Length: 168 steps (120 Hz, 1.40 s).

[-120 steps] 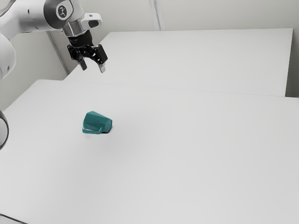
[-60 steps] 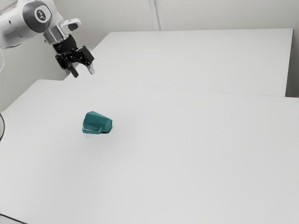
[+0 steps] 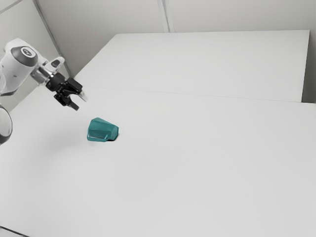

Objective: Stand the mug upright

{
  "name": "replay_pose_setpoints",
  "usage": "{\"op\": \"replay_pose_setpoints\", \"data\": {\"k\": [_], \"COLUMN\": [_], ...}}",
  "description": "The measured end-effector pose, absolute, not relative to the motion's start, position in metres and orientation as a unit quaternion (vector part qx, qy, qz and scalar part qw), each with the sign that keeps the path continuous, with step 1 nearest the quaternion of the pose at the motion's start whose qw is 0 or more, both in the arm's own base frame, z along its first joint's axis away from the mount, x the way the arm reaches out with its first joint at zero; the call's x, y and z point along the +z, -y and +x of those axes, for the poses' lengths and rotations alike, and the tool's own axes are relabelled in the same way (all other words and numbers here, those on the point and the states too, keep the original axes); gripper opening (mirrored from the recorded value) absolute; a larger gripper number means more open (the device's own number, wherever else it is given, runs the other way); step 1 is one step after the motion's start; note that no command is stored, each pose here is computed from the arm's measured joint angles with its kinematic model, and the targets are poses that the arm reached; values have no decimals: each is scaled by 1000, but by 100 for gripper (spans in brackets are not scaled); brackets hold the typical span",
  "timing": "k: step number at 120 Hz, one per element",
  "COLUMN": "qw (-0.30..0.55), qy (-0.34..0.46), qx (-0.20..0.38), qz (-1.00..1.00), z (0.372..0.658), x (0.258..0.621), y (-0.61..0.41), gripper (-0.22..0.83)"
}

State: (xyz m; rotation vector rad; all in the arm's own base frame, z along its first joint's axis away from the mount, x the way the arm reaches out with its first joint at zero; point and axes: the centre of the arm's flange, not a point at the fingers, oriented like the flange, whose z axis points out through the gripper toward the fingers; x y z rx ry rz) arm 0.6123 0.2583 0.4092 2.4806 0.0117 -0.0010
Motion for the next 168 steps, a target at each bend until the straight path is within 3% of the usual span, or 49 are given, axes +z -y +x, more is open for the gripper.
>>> {"op": "replay_pose_setpoints", "data": {"k": [15,46,96,101,119,130,144,168], "qw": [349,379,418,419,419,419,418,416], "qy": [0,17,36,38,44,47,53,72], "qx": [0,17,31,31,35,38,42,46], "qz": [937,925,907,907,906,906,906,906], "z": [614,621,625,625,625,625,627,631], "x": [368,321,293,292,293,294,299,313], "y": [-274,-277,-255,-254,-255,-255,-253,-239], "gripper": [61,62,61,56,18,3,-6,-13]}}
